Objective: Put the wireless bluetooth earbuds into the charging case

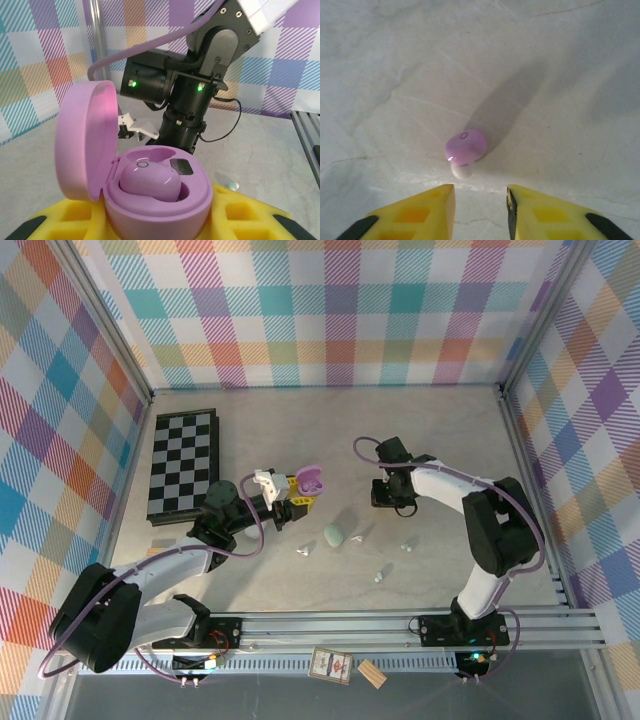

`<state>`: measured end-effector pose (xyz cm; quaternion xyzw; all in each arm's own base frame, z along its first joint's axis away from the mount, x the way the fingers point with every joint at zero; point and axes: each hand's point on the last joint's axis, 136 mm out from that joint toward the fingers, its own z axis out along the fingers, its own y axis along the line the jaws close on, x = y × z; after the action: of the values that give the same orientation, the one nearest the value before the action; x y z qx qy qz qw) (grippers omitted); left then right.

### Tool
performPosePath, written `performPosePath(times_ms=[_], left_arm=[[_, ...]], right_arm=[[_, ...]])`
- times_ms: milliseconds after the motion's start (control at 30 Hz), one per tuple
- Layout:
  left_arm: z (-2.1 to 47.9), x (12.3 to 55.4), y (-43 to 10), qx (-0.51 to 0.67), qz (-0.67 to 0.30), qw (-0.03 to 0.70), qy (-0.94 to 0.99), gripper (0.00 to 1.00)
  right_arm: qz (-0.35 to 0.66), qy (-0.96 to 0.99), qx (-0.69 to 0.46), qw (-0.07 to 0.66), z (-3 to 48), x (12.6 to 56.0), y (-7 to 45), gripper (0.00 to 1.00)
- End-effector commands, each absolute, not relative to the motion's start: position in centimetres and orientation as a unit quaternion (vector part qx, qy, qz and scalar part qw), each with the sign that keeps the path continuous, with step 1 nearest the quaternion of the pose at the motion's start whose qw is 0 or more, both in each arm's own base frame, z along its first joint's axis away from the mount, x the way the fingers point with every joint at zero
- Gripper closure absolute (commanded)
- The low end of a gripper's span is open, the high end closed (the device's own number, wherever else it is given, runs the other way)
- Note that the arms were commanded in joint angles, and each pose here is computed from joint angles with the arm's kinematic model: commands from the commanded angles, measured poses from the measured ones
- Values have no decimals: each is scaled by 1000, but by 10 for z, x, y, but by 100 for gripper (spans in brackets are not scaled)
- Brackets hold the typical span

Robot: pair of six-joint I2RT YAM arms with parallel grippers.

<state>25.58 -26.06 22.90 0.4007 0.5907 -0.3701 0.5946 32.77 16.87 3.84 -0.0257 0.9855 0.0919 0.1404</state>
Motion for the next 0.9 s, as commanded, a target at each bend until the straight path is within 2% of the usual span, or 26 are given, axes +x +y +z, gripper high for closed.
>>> performPosePath(times_ms=[0,167,400,867], left_arm=[[238,258,-262,409,-367,605,576,68],[239,258,-262,409,-368,606,575,68],[240,258,-261,410,-366,605,576,68],[237,259,-261,409,-364,605,578,68]], right_arm=[[137,974,-57,173,55,337,183,60],[163,965,-64,195,56,355,186,51],[211,961,-34,175,42,372,185,51],[218,971,-9,96,29,351,194,52]])
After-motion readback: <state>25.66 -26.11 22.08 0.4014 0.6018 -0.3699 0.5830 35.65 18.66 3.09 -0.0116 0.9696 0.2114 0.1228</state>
